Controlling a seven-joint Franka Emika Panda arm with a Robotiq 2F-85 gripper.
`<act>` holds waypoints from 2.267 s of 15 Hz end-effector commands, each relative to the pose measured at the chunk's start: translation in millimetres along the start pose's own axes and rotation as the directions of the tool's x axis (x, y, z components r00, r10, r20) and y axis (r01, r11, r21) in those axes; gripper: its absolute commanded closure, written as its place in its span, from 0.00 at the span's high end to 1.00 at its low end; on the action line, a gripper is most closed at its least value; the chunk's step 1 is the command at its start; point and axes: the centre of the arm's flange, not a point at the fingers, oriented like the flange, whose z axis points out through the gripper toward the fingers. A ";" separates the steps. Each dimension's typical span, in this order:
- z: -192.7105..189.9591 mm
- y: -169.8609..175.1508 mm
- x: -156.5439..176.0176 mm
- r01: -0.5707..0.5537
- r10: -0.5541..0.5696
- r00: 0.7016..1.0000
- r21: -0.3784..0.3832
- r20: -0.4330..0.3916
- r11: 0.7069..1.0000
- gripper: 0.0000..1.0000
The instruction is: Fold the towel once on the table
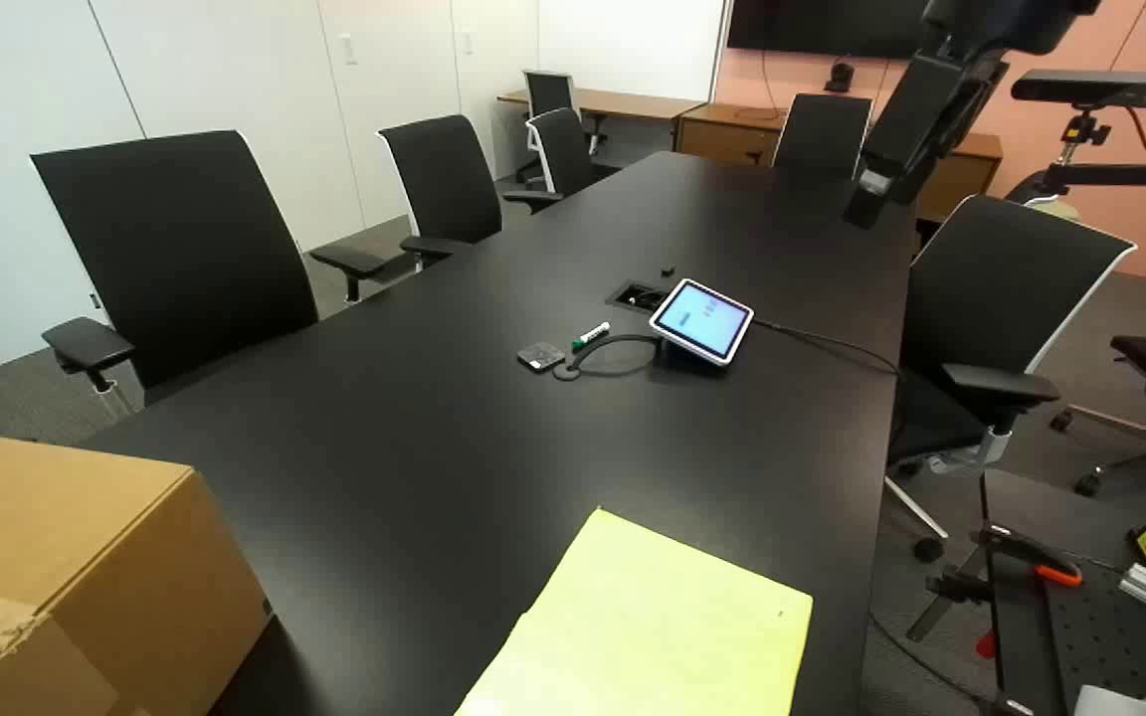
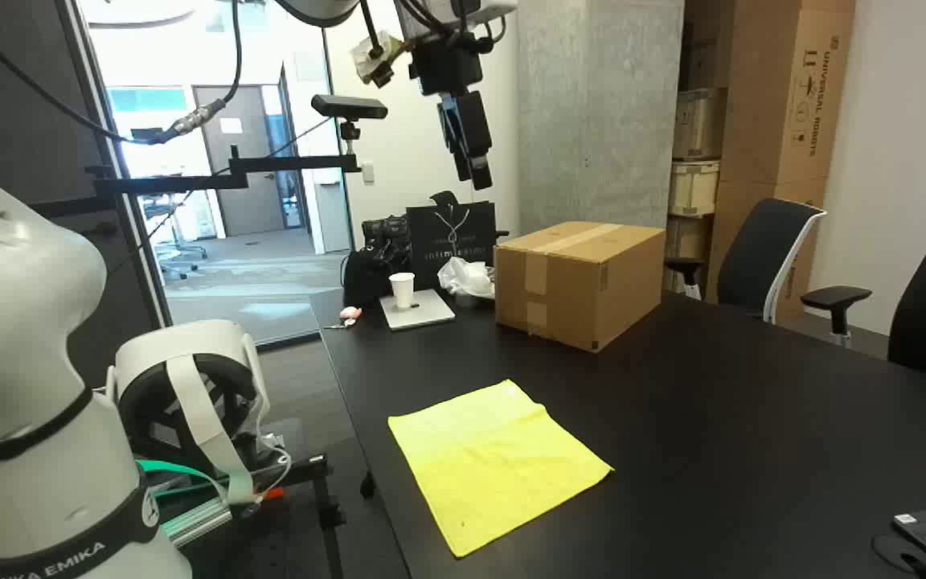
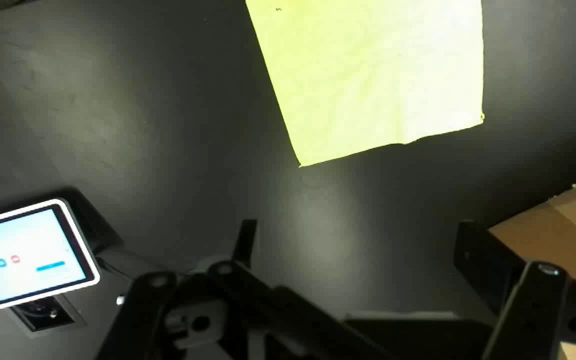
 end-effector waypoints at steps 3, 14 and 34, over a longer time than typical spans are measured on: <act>-8.4 -0.7 1.6 0.000 0.000 1.000 0.005 -0.017 1.000 1.00; 117.4 16.5 2.6 -0.020 0.021 0.984 -0.004 0.175 1.000 1.00; 387.4 3.1 -136.1 -0.063 0.037 0.921 0.056 0.388 0.996 1.00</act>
